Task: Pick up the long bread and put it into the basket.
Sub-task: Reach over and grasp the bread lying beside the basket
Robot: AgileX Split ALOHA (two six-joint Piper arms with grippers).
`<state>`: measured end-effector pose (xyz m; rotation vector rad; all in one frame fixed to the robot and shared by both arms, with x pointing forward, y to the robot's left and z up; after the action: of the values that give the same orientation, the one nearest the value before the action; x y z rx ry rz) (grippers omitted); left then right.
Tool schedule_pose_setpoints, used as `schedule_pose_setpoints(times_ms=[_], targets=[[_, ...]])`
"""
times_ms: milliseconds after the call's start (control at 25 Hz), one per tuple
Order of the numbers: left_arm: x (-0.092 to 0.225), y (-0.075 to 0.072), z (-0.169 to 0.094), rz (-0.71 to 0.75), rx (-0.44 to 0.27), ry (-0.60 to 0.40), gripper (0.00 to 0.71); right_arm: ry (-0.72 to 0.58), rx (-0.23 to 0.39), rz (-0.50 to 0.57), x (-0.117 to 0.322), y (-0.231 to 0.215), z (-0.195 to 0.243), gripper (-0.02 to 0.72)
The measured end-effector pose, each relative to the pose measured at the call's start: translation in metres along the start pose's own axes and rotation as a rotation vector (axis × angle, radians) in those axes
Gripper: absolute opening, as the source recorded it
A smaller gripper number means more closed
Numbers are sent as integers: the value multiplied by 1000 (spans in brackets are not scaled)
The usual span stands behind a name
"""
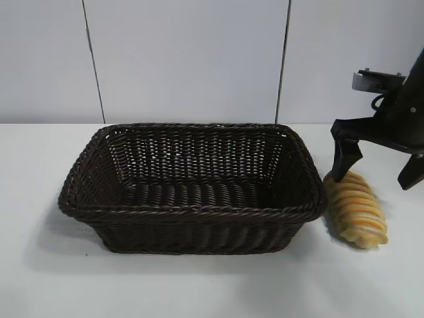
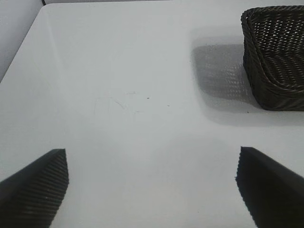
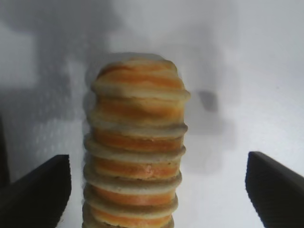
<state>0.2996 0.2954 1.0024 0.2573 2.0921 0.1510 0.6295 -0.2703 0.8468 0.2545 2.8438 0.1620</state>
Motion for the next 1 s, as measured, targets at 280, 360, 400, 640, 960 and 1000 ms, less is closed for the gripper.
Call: schedule_pose_setpoints(times_ms=[280,360,400,640,960,1000], targets=[[0,0,0,0,0,1,693,6,0,25,1,-1,11,521],[0,0,0,0,0,1,693,12,-1,37,2,-1,14,486],[0,0,0,0,0,1,693,13,-3,45,2,-1,15,445],[0,0,0,0,0,1,693,14,-7,74,2,3,15,147],[0,0,0,0,0,1,693,37,1,63,5,2,10,63],[0,0,0,0,0,1,693,49,5,56,6,2,6,62]])
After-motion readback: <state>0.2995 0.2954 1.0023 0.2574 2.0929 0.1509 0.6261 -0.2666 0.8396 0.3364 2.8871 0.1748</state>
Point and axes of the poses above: a point on each arm's last joint axis where the gripper is mounted, z pointing out along that axis toward the gripper, y along the wrist's bending axis when the last joint is at zero, x = y × z, the point moved 8 cm from there along z, pointing out along that axis toward the gripper, and after that the axes turned 10 degrees about z, right-handed, at the moved point
